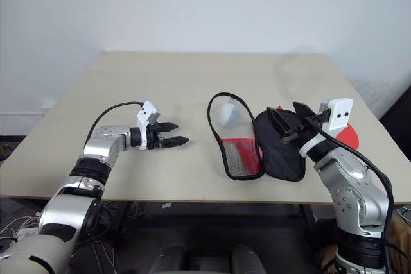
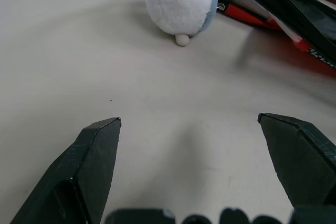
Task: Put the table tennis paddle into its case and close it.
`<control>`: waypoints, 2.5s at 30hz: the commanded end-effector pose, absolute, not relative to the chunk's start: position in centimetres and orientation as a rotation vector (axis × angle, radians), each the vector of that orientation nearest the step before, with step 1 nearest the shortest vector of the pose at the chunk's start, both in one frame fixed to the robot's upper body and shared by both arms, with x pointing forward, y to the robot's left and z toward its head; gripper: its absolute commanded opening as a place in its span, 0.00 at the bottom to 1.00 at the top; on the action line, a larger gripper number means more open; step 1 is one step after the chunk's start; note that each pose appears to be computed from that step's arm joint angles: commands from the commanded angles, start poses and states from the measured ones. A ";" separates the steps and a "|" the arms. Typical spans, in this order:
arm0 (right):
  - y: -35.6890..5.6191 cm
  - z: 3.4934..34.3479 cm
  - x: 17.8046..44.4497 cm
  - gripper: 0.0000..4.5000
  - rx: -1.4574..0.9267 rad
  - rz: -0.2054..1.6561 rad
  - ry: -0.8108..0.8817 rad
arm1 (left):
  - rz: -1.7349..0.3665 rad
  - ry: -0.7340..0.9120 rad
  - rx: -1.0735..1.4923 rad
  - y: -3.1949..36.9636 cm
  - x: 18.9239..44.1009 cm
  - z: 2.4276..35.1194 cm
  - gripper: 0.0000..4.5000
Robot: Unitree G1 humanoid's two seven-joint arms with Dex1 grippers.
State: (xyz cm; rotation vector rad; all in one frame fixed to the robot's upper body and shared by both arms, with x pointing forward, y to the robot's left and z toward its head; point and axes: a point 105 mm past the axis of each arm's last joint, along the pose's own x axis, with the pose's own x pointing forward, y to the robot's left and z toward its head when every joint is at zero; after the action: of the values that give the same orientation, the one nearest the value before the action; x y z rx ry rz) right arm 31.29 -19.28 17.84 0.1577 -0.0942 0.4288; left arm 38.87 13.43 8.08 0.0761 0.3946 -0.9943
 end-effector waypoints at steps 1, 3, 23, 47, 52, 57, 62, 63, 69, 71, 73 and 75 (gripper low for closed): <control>-19.7 19.4 31.1 0.99 0.131 0.409 -0.161 | -1.019 0.334 0.114 12.5 39.6 9.9 1.00; -19.7 19.4 31.0 0.99 0.137 0.404 -0.166 | -1.024 0.335 0.116 12.4 39.6 9.9 1.00; -31.7 11.5 31.7 0.99 0.150 -0.134 0.283 | -1.303 0.373 0.103 10.1 35.0 11.4 1.00; -33.7 6.9 33.0 0.86 0.163 -0.199 0.590 | -1.413 0.353 0.110 4.5 33.5 11.1 1.00; -34.0 6.7 33.0 0.48 0.107 -0.224 0.618 | -1.410 0.349 0.118 4.4 33.7 11.1 1.00; -34.7 7.0 32.7 0.24 0.087 -0.260 0.603 | -1.404 0.347 0.121 4.3 34.0 11.2 1.00; -36.1 12.6 33.4 0.24 0.077 -0.402 0.415 | -1.399 0.359 0.126 4.4 34.3 11.0 1.00; -35.3 13.9 33.8 0.24 0.074 -0.390 0.374 | -1.398 0.362 0.125 4.4 34.3 11.0 1.00; -27.6 16.8 35.7 0.24 0.107 -0.225 0.297 | -1.405 0.373 0.126 4.2 34.5 10.9 1.00; -25.1 16.5 35.9 0.24 0.113 -0.184 0.309 | -1.407 0.375 0.127 4.0 34.6 10.9 1.00; -23.2 14.9 35.8 0.24 0.093 -0.187 0.342 | -1.411 0.375 0.128 3.9 34.6 11.0 1.00; -21.3 13.1 35.5 0.24 0.129 -0.164 0.390 | -1.414 0.374 0.130 3.7 34.7 11.0 1.00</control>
State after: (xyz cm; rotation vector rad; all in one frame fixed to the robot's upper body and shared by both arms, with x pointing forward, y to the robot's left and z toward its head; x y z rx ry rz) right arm 35.74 -21.23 11.82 0.1494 0.4469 -0.1258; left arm 34.30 4.30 9.38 0.0902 0.4344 -1.3923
